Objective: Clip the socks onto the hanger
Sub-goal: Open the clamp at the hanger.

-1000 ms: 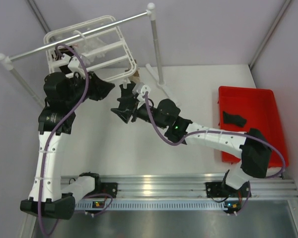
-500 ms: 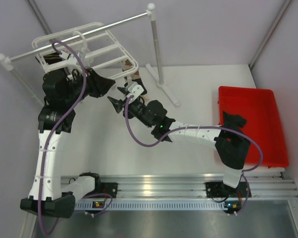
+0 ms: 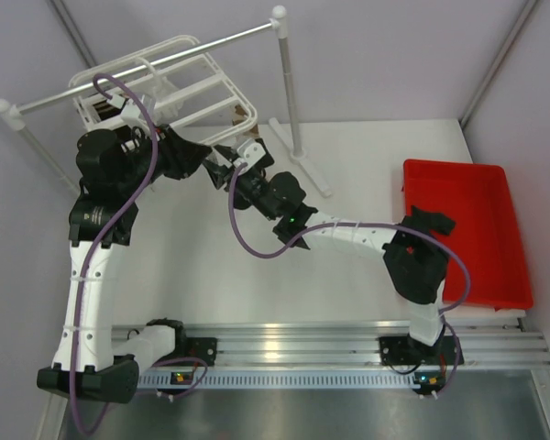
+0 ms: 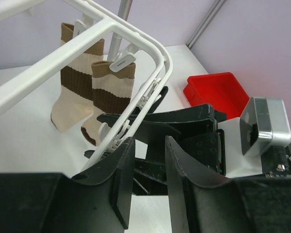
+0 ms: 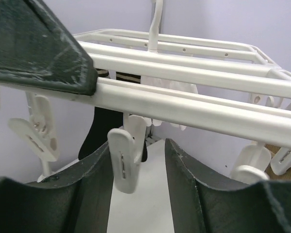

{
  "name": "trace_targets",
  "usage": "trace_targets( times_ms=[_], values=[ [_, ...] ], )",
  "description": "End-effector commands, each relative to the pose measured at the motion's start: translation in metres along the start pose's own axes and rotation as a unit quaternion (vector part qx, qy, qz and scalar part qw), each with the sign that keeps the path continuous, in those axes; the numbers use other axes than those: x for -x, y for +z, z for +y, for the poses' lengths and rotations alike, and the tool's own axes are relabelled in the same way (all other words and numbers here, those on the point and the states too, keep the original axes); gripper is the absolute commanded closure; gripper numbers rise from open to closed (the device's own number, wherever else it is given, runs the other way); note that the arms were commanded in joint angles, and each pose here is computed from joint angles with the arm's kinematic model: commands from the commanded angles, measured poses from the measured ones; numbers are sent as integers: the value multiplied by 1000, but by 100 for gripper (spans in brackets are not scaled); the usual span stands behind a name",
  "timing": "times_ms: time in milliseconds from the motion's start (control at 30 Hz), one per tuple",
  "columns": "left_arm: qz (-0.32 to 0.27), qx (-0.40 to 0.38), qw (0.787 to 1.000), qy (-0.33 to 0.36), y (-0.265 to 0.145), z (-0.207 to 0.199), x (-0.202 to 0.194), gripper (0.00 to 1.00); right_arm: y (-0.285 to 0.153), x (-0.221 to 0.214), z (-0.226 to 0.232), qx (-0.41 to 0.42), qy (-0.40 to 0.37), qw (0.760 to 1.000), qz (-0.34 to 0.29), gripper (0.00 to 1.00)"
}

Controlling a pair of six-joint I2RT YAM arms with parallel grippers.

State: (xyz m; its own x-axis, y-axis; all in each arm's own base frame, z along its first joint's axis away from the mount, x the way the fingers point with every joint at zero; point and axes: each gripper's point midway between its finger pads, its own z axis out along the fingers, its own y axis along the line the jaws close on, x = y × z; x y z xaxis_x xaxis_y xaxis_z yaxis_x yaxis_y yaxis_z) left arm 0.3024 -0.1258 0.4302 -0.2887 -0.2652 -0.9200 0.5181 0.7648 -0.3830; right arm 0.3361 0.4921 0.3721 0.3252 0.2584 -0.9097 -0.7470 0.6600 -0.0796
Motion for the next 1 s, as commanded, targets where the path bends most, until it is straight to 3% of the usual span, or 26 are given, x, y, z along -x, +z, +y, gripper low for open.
trace_targets(
  times_ms=[0,300,333,533,800,967],
  values=[
    [-30,-8,999,22,-5,-10,21,64,3,15,-7,22,5,999,-29,56],
    [-27,-2,1000,13,-6,-8,19,64,-5,20,8,92,-7,995,-35,65],
    [-26,-1,1000,12,-6,-8,19,64,-6,20,10,100,-8,994,-35,74],
    [-15,17,1000,2,-12,-6,14,64,-15,45,18,134,-25,989,-57,100],
    [-1,17,1000,-22,-32,-22,14,53,-29,82,39,211,-70,971,-89,100],
    [9,14,1000,-22,-46,-31,9,48,-30,88,51,253,-69,962,-78,100]
  ],
)
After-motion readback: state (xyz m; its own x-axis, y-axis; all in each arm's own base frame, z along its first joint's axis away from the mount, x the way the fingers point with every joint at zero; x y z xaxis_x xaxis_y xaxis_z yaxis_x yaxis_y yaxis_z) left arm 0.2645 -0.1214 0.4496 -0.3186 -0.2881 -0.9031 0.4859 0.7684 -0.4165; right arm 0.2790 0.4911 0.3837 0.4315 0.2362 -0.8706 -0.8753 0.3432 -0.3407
